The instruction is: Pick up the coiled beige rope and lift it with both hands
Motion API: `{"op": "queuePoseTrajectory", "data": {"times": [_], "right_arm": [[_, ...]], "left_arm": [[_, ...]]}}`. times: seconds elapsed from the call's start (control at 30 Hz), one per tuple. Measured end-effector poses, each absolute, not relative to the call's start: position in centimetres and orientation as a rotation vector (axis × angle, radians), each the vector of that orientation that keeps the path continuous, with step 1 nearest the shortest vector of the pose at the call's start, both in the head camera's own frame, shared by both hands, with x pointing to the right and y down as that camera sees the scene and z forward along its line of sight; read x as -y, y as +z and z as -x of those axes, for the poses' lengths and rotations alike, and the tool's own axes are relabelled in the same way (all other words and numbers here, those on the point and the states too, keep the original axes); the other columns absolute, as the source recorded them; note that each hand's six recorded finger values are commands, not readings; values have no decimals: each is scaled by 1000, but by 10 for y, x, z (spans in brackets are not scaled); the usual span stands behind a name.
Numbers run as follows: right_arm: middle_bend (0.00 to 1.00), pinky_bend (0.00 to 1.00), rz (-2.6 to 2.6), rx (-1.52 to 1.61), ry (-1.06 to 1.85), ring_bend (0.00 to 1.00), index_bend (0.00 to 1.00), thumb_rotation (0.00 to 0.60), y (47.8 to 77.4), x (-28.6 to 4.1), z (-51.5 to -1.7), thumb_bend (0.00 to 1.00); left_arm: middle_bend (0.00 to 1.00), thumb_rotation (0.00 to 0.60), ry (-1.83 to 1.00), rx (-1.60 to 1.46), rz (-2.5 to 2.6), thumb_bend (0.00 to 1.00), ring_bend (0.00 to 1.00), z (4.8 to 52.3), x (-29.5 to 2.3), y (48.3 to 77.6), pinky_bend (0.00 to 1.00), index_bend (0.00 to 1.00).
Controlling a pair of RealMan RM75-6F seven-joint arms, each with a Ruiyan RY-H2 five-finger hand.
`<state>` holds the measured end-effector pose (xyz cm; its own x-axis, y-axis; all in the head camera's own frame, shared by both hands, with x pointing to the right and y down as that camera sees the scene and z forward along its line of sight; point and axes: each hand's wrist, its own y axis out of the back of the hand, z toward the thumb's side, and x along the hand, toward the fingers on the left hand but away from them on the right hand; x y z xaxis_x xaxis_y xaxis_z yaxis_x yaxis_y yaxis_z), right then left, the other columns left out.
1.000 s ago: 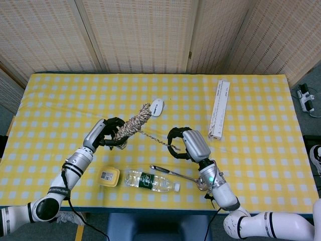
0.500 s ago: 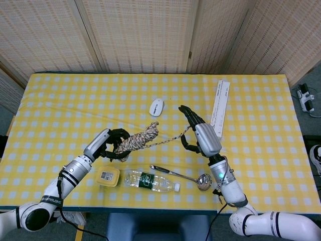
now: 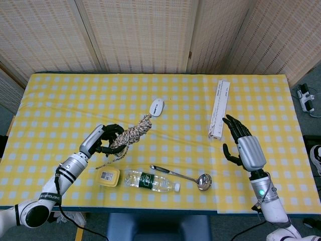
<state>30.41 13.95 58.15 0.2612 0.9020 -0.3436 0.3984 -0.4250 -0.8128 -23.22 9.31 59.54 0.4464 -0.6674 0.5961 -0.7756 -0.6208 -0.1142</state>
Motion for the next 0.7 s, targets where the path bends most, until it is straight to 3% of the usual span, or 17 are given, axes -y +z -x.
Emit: {"op": "queuePoseTrajectory", "data": {"times": [0.3, 0.7], "right_arm": [[111, 164, 1823, 1141, 1241, 131, 0, 600, 569, -186, -368, 585], [79, 117, 1774, 1184, 1339, 64, 0, 600, 560, -230, -427, 585]], "left_arm": [[688, 600, 987, 1295, -2516, 557, 660, 240, -94, 608, 734, 671], [688, 600, 1036, 1306, -2514, 557, 660, 243, -99, 615, 734, 671]]}}
